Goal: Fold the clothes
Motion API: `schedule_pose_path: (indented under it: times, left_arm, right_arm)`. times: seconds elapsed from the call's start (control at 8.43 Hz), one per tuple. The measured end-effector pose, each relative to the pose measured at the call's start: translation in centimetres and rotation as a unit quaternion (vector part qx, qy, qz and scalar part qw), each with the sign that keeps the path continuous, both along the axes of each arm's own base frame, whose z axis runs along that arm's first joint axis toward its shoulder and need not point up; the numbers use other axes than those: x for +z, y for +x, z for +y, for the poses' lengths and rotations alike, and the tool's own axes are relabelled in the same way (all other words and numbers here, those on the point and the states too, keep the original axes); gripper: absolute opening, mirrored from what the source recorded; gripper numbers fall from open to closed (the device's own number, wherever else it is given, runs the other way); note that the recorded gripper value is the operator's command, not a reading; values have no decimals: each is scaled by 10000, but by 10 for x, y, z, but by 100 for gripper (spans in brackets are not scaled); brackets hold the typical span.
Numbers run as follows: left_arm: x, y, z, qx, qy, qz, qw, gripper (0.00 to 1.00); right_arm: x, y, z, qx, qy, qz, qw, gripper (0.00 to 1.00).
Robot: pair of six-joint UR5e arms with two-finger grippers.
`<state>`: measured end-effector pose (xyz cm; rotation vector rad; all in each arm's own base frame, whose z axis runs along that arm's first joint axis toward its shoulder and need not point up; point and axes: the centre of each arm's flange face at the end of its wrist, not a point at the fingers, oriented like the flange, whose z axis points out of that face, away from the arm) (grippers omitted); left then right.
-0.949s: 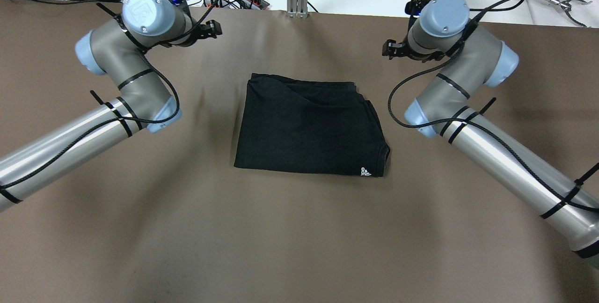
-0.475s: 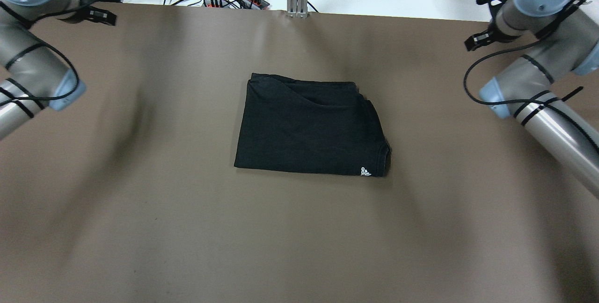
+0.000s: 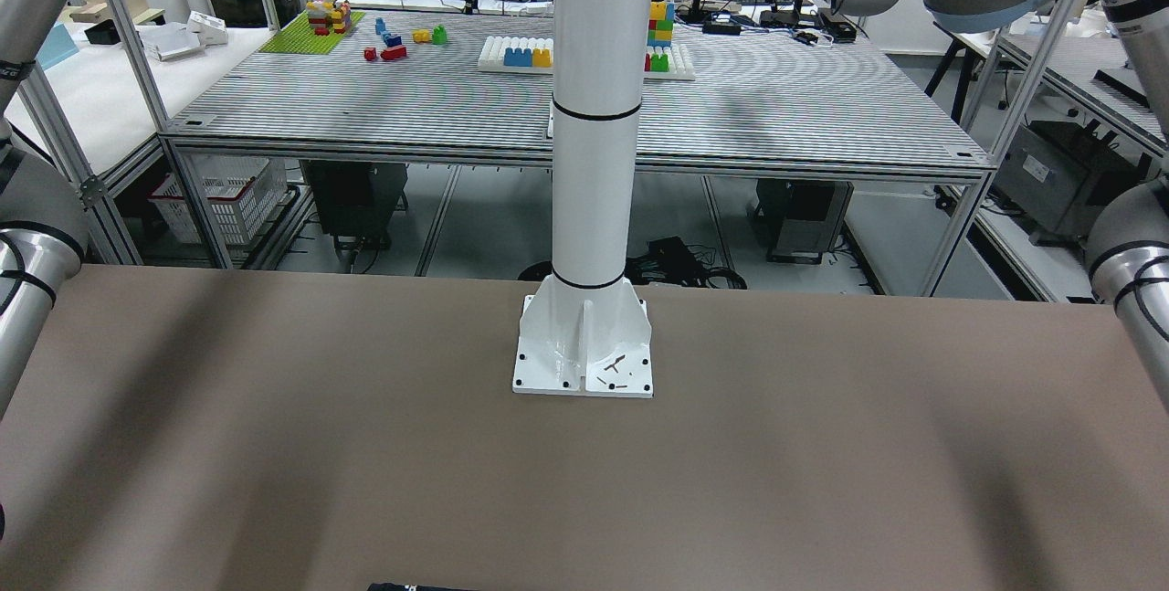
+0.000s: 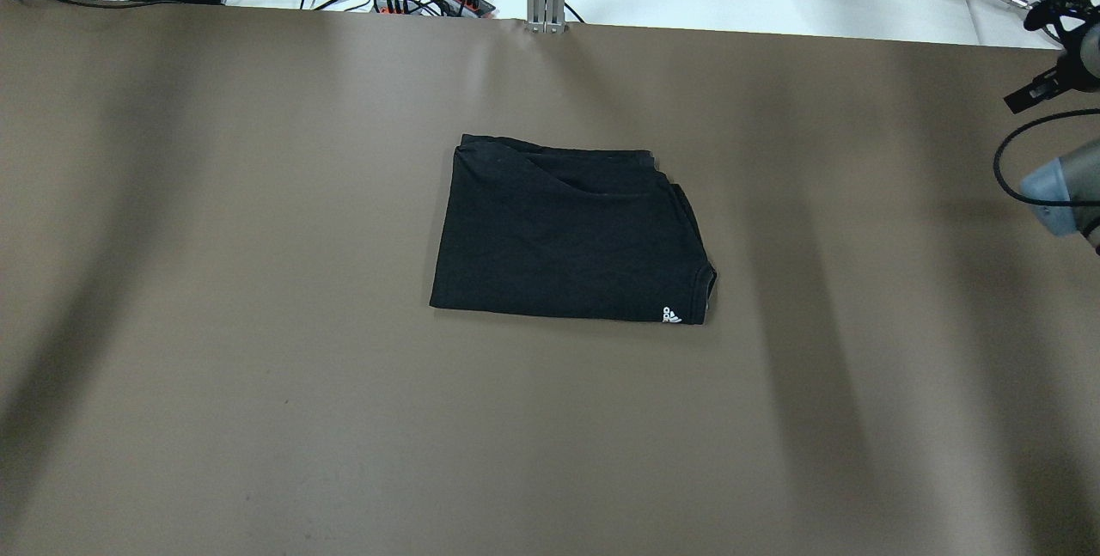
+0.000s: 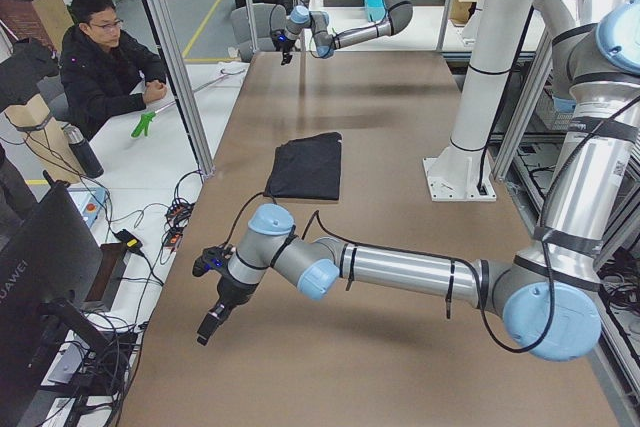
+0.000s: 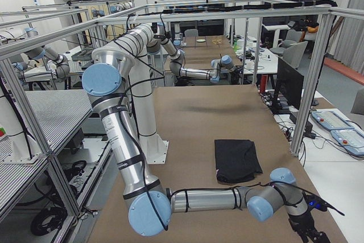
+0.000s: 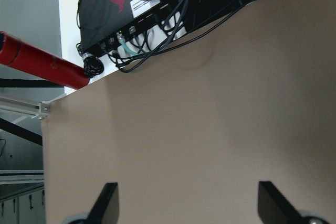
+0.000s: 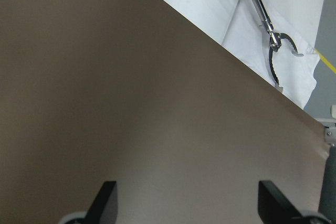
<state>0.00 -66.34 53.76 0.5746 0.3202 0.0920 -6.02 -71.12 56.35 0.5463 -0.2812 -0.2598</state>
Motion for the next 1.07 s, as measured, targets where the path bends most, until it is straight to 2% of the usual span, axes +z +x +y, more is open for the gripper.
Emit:
schedule_pose_path:
  times: [0.24,0.47,0.83,1.07]
  left_arm:
    - [36,-59,45,201,-15,-361,9991,94]
    - [59,-81,83,201,-127,-518,9984,94]
    - [82,-96,112,-30,-293,-894,9956,94]
    - [67,-116,130,-214,-155,-943,9952,94]
  right_arm:
    - [42,47,35,-77,131,183,9997,94]
    - [58,86,60,-33,129,291,9995,94]
    - [81,121,87,150,-86,337,9993,94]
    - [85,132,108,221,-110,340,9991,94]
